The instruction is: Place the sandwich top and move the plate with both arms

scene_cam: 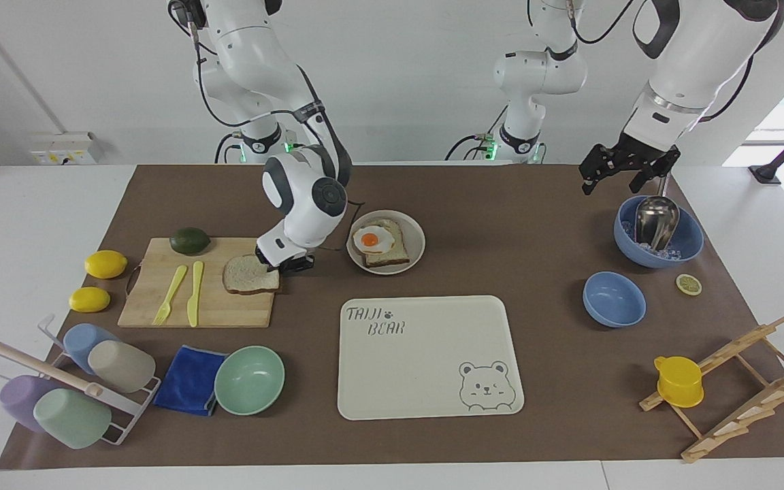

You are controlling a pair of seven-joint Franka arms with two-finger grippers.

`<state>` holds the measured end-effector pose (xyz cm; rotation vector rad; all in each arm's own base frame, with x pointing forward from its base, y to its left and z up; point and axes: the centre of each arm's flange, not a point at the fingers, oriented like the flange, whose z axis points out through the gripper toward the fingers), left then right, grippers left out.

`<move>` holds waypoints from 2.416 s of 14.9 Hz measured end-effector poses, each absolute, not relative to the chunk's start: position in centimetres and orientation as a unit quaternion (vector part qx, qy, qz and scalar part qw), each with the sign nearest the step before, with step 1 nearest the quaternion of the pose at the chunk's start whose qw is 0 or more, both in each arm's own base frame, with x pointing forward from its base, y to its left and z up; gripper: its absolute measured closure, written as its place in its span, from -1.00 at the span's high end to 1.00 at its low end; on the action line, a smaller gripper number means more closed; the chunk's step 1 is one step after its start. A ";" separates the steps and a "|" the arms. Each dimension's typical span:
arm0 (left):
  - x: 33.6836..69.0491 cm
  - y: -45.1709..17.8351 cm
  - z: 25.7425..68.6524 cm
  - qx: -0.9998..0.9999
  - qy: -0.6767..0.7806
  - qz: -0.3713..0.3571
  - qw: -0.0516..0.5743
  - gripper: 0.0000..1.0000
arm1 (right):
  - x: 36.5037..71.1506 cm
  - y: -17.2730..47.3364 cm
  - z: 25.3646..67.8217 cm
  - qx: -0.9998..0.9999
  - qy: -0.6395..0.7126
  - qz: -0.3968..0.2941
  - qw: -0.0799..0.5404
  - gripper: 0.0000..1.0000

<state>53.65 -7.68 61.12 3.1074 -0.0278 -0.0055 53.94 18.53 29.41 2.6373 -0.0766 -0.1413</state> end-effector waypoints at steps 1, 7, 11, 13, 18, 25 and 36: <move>53.6 -7.7 61.1 1.000 -0.009 -0.002 0.017 1.00 | 54.0 18.5 29.7 0.966 -0.029 -0.054 0.250 -0.80; 53.6 -7.7 61.1 1.000 -0.009 -0.002 0.017 1.00 | 53.1 23.4 35.1 0.950 -0.016 -0.075 0.304 -0.80; 53.6 -7.7 61.1 1.000 -0.009 -0.002 0.017 1.00 | 51.1 26.9 40.2 0.945 -0.006 -0.070 0.319 -0.80; 53.6 -7.7 61.1 1.000 -0.009 -0.002 0.017 1.00 | 50.2 27.1 43.0 0.948 -0.008 -0.058 0.314 -0.80; 53.6 -7.7 61.1 1.000 -0.009 -0.002 0.017 1.00 | 46.6 31.9 46.8 0.958 0.003 -0.030 0.285 -0.80; 53.6 -7.7 61.1 1.000 -0.009 -0.002 0.017 1.00 | 47.1 36.4 45.7 0.990 -0.006 -0.023 0.141 -0.80; 53.7 -7.6 61.1 1.000 -0.008 -0.002 0.017 1.00 | 44.3 39.7 42.4 0.992 0.025 -0.038 0.118 -0.80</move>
